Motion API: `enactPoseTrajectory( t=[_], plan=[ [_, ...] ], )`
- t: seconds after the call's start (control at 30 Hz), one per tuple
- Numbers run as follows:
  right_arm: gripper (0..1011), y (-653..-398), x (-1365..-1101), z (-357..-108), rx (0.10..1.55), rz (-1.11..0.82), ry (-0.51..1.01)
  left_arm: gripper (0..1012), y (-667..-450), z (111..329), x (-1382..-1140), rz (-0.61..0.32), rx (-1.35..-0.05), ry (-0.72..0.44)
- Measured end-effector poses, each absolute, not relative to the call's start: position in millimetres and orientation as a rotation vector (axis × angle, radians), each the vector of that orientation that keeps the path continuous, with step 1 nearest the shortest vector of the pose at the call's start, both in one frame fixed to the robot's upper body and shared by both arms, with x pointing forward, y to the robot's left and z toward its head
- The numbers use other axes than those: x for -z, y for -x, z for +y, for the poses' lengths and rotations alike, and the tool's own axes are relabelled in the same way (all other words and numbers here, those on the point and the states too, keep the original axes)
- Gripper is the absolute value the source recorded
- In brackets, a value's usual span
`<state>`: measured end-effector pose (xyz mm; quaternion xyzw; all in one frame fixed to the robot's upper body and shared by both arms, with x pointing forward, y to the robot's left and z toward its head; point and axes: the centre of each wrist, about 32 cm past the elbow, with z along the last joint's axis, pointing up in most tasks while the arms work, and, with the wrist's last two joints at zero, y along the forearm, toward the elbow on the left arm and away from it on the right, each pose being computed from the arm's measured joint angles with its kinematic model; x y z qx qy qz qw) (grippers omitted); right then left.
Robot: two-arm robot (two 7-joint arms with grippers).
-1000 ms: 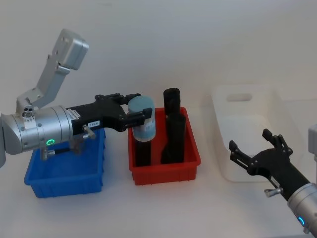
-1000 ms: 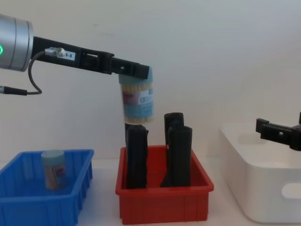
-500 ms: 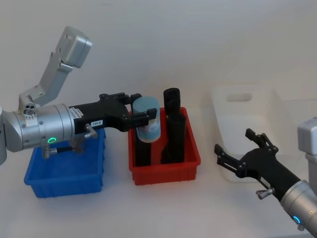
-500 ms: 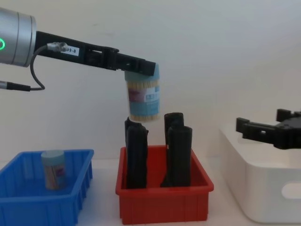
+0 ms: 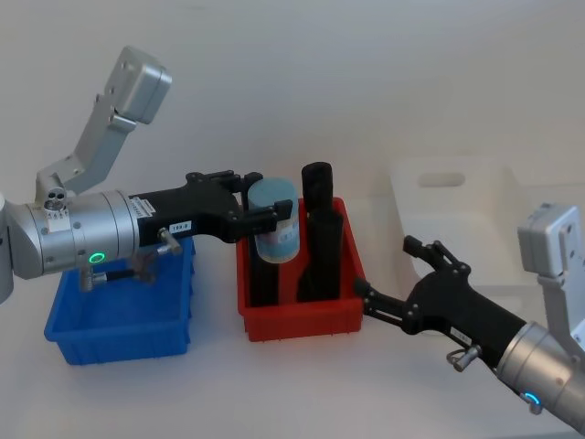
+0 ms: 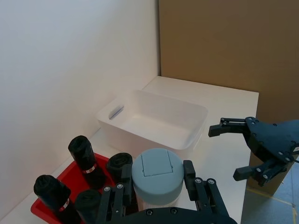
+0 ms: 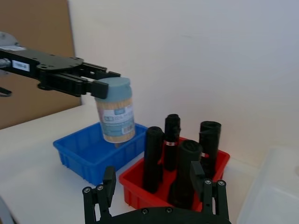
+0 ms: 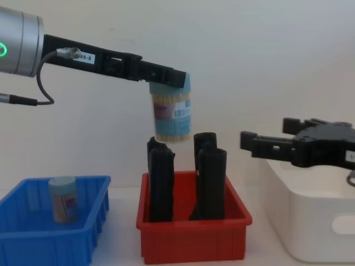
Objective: Pick the cotton swabs from the blue box and place them into the white box.
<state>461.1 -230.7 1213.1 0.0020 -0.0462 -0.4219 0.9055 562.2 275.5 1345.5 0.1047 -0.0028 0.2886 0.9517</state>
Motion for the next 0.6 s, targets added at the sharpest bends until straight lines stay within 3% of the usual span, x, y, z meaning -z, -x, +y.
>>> enactPoseTrajectory(
  t=[0.6],
  plan=[
    [1002,-488,-1235,-216,0.67,-0.153,0.009,659,-562,275,-1346,-0.006,-0.583,-0.213]
  ],
)
